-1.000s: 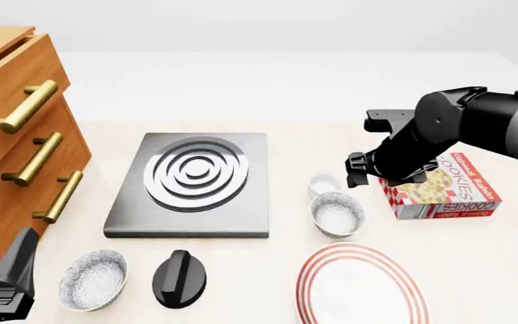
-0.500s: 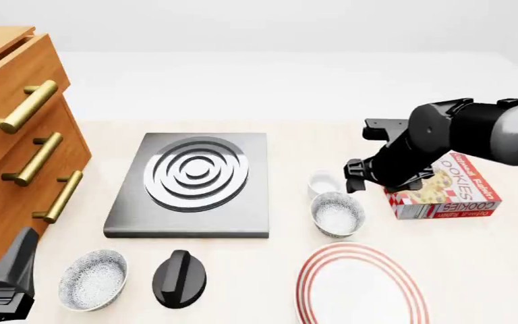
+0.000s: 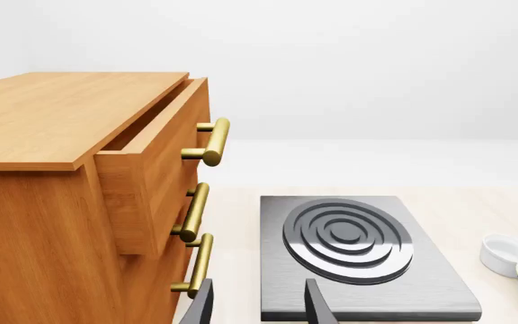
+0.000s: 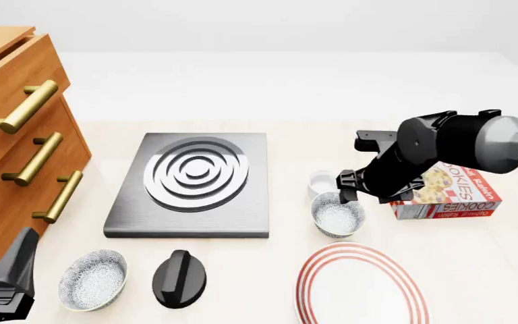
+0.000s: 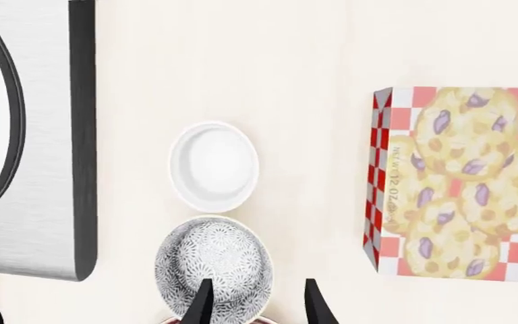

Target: Pick the akita bowl between the plate and the ramekin and place it on the plate.

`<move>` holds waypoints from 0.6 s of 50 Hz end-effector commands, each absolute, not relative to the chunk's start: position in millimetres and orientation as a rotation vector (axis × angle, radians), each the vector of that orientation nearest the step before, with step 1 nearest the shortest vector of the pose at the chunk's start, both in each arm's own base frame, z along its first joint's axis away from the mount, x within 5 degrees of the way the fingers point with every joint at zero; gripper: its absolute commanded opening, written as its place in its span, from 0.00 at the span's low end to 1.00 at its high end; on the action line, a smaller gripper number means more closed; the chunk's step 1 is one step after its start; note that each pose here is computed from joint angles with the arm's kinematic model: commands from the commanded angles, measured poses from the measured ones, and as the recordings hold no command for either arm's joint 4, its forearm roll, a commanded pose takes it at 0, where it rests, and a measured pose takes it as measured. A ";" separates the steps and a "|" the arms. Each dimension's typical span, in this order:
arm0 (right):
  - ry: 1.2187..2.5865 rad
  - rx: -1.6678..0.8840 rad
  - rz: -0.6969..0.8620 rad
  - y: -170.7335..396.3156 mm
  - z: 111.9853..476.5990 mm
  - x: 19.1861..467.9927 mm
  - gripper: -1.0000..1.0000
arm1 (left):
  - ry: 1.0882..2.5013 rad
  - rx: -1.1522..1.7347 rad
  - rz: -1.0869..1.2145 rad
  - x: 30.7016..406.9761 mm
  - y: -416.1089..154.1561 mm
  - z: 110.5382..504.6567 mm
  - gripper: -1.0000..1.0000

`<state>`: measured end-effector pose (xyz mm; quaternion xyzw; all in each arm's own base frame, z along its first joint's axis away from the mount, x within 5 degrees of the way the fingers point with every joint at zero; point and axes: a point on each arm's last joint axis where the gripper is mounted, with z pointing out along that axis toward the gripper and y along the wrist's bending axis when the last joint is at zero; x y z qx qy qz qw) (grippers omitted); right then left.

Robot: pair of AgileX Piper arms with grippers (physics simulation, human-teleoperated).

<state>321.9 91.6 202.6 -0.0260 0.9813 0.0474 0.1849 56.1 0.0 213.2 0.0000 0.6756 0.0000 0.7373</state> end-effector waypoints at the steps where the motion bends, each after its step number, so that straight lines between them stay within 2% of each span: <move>1: 2.766 -0.061 0.124 85.2 198.0 325.5 1.00 | 1.484 0.000 0.000 56.1 0.0 213.2 1.00; 30: 2.788 -0.046 0.110 79.2 177.0 329.8 1.00 | 1.484 0.000 0.000 56.1 0.0 213.2 1.00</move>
